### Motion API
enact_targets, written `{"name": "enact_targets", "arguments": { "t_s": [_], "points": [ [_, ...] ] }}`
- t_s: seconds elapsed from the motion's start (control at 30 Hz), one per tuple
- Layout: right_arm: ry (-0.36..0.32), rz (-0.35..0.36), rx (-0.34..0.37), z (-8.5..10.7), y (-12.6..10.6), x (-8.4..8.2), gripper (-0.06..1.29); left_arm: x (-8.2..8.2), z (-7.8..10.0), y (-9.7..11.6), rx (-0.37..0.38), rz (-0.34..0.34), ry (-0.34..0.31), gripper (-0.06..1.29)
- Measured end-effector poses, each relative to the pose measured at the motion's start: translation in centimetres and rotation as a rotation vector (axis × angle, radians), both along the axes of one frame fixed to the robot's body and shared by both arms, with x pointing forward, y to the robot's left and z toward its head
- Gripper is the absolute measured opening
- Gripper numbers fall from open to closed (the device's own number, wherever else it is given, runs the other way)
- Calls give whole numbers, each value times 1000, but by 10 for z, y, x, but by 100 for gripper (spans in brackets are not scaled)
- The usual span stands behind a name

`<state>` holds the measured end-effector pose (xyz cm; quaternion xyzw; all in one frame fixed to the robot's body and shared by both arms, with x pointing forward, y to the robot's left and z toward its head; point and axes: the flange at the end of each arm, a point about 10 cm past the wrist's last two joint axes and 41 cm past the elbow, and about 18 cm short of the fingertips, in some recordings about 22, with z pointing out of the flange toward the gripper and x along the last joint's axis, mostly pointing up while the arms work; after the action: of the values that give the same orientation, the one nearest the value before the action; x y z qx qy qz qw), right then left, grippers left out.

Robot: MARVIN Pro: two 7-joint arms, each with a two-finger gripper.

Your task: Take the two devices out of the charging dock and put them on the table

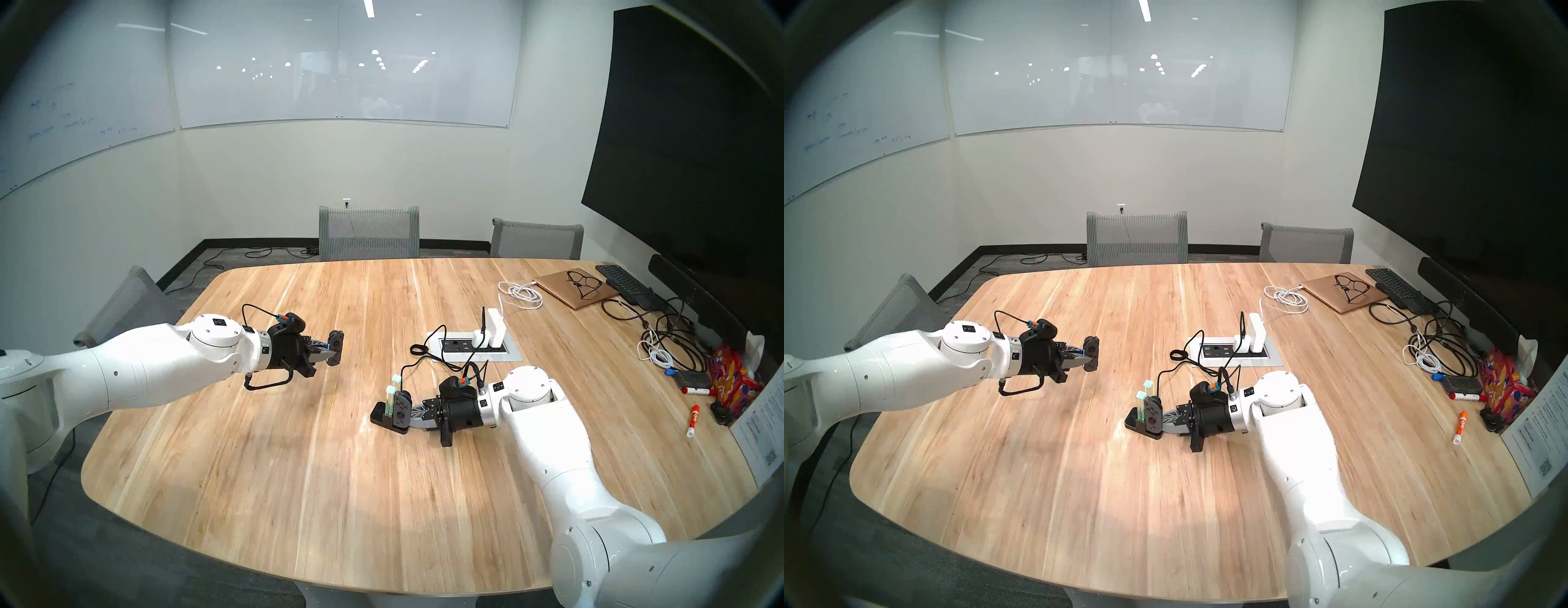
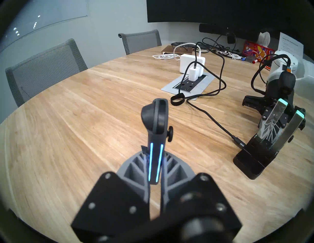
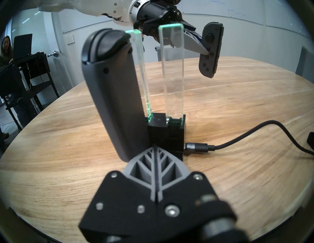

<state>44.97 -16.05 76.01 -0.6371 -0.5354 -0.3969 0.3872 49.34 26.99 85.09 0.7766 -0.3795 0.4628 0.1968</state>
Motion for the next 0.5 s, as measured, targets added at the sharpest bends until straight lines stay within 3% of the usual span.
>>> {"name": "enact_targets", "arguments": {
  "t_s": [0.5],
  "points": [
    [0,0,0,0,0,0,-2,-1,2,1,2,15,-14,10]
  ]
}}
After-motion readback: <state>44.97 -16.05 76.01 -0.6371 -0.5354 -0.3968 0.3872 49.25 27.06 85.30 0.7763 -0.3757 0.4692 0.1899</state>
